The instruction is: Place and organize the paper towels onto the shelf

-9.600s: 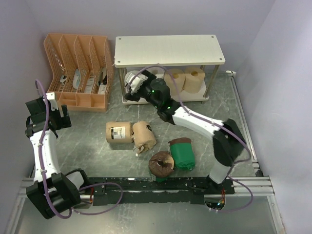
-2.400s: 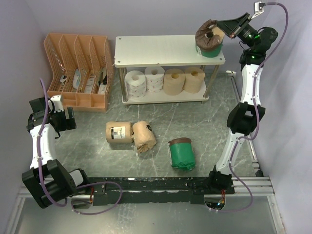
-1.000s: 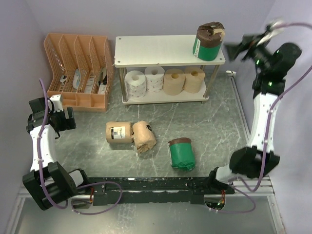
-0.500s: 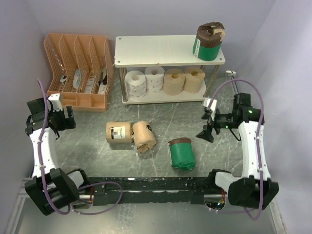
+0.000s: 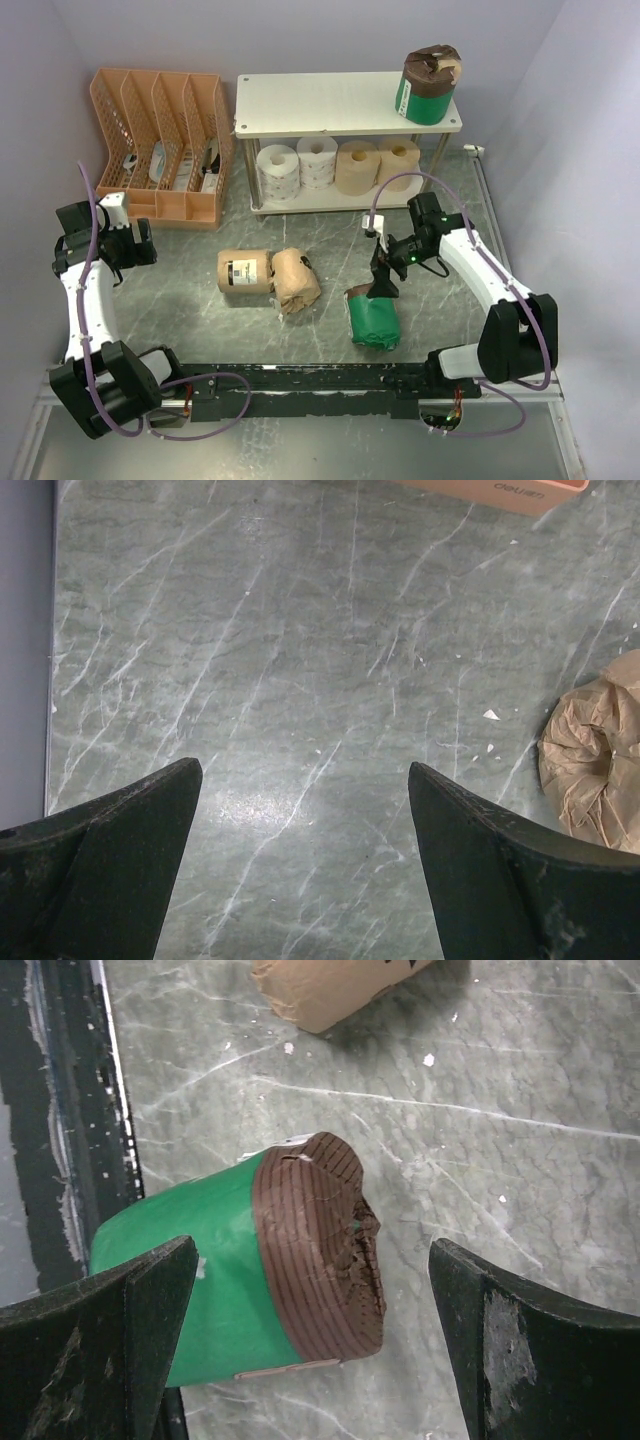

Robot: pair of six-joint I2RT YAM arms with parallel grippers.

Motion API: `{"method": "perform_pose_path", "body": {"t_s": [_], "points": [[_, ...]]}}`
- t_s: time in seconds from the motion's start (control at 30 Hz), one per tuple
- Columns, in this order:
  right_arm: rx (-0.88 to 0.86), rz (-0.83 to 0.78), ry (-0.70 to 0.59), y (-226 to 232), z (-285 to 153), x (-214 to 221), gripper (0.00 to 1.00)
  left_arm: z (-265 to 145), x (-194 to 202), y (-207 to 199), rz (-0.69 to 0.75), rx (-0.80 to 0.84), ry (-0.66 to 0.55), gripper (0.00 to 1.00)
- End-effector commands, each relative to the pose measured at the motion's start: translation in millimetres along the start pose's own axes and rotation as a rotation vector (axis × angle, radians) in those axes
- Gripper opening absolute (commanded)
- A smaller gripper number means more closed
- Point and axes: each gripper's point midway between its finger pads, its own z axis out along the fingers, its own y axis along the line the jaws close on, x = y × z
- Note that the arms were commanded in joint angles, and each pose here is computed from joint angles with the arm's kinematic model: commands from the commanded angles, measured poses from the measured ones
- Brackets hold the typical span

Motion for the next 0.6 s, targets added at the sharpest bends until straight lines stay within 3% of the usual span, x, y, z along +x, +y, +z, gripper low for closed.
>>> {"method": "perform_pose_path", "body": {"t_s": [0.0,0.57], "points": [[0.075,-0.024,0.007,-23.4,10.0,-3.0,1.0,-3.6,-9.4,-0.6,0.007,0.019,-0.021,0.96],[-0.196,0.096,0.151,-1.5,28.8,37.5,0.98,2.2,-5.1,-2.5,0.003,0.04,0.009,0.96]]}}
